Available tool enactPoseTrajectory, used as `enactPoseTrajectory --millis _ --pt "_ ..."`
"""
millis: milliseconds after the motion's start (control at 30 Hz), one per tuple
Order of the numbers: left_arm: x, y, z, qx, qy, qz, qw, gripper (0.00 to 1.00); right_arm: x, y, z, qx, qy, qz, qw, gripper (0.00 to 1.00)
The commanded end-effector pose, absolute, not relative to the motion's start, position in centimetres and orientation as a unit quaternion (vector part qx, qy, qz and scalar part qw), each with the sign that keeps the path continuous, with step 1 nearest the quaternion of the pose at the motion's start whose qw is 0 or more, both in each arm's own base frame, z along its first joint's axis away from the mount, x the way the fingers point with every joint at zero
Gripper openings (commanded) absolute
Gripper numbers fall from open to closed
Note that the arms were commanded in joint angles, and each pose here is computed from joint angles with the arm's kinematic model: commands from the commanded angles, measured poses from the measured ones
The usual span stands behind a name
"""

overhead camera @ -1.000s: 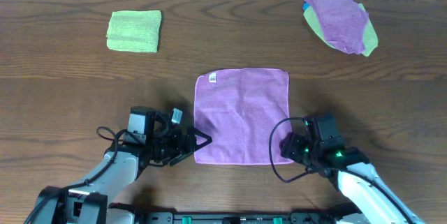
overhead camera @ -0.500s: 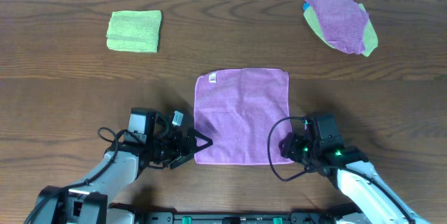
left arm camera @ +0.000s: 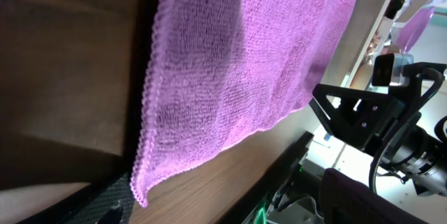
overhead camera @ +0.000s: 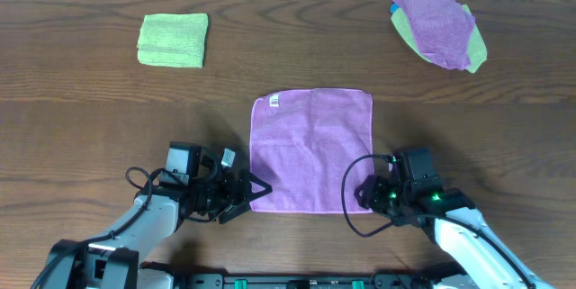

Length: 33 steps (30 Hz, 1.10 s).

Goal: Fold the cloth
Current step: 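Grasp the near left and right corners of the pink cloth, then lift both near corners and carry them forward over the cloth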

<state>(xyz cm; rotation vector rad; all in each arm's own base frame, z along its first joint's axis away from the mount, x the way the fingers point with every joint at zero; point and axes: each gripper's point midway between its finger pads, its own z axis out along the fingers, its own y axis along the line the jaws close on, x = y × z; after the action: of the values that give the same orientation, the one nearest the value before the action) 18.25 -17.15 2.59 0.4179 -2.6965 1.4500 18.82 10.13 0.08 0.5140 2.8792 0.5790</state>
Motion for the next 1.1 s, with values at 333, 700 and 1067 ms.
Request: enactPoseTrajectory --millis 333,700,1067 --pt "18.6 -16.1 1.0 0.166 -0.890 0.425 0.019 0.72 16.5 8.9 -1.8 0.200 0.966 0.161 0.038 0.53" --pt "20.2 -16.1 1.4 0.110 -0.896 0.427 -0.040 0.73 16.6 9.0 -1.8 0.197 0.966 0.162 0.041 0.53" --pt "18.9 -15.7 0.5 0.088 -0.907 0.411 -0.033 0.65 16.6 9.2 -1.7 0.192 0.966 0.169 0.039 0.51"
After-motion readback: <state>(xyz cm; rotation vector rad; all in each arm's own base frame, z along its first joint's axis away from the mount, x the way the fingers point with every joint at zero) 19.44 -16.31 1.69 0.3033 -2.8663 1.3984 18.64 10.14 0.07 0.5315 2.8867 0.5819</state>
